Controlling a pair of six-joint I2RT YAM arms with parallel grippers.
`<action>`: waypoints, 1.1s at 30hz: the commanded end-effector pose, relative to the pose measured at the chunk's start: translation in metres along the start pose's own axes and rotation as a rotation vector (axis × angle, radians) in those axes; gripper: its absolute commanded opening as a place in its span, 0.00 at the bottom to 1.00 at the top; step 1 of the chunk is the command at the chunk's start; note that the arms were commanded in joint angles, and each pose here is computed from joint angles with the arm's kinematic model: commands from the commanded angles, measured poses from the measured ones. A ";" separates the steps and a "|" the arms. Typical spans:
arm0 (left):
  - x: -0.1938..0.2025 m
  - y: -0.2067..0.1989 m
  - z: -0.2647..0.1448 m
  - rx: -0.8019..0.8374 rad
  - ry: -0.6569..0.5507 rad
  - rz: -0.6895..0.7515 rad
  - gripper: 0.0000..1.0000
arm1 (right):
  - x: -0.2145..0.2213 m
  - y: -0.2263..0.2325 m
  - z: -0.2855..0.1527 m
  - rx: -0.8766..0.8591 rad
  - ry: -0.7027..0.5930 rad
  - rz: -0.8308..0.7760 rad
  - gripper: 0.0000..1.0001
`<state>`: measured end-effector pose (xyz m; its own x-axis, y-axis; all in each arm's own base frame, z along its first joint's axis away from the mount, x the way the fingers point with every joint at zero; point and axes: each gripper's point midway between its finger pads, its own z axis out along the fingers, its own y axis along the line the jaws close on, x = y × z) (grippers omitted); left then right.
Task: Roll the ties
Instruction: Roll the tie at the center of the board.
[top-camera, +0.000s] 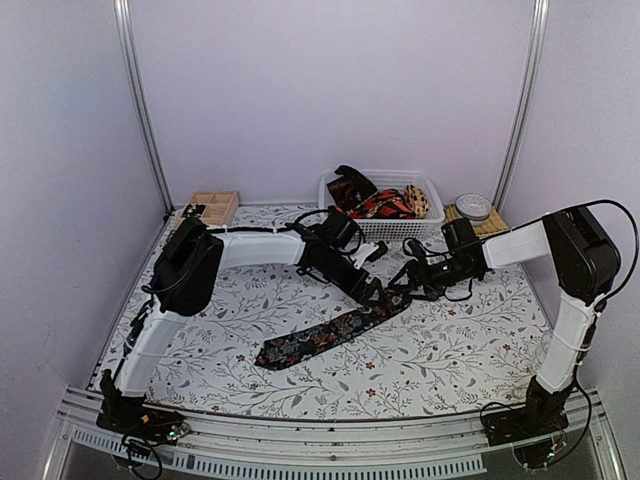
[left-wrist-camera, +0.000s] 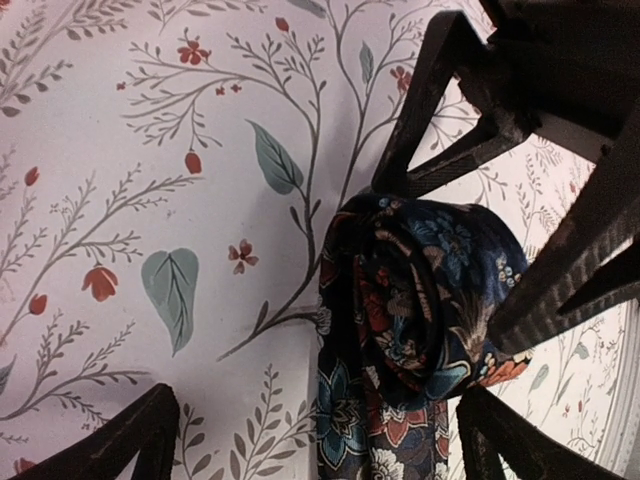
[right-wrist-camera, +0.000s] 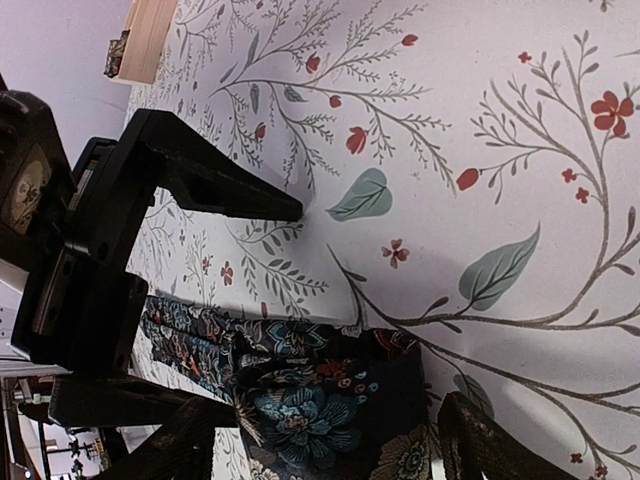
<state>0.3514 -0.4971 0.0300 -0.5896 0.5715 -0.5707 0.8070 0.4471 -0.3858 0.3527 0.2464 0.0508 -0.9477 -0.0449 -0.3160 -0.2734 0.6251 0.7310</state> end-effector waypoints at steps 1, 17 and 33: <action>0.057 0.010 0.022 -0.069 0.178 -0.038 0.96 | 0.016 -0.013 0.014 -0.034 0.049 0.024 0.76; 0.083 0.042 0.031 -0.223 0.253 -0.056 0.95 | 0.031 -0.004 0.026 -0.063 0.091 -0.035 0.68; 0.101 0.054 0.030 -0.225 0.275 -0.108 0.87 | 0.032 0.004 0.026 -0.067 0.077 -0.074 0.50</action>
<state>0.3589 -0.4921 0.0188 -0.5653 0.6050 -0.5607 0.8123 0.5264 -0.2509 0.3383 0.2613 0.0395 -0.9306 -0.1171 -0.3469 -0.3476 0.5801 0.7367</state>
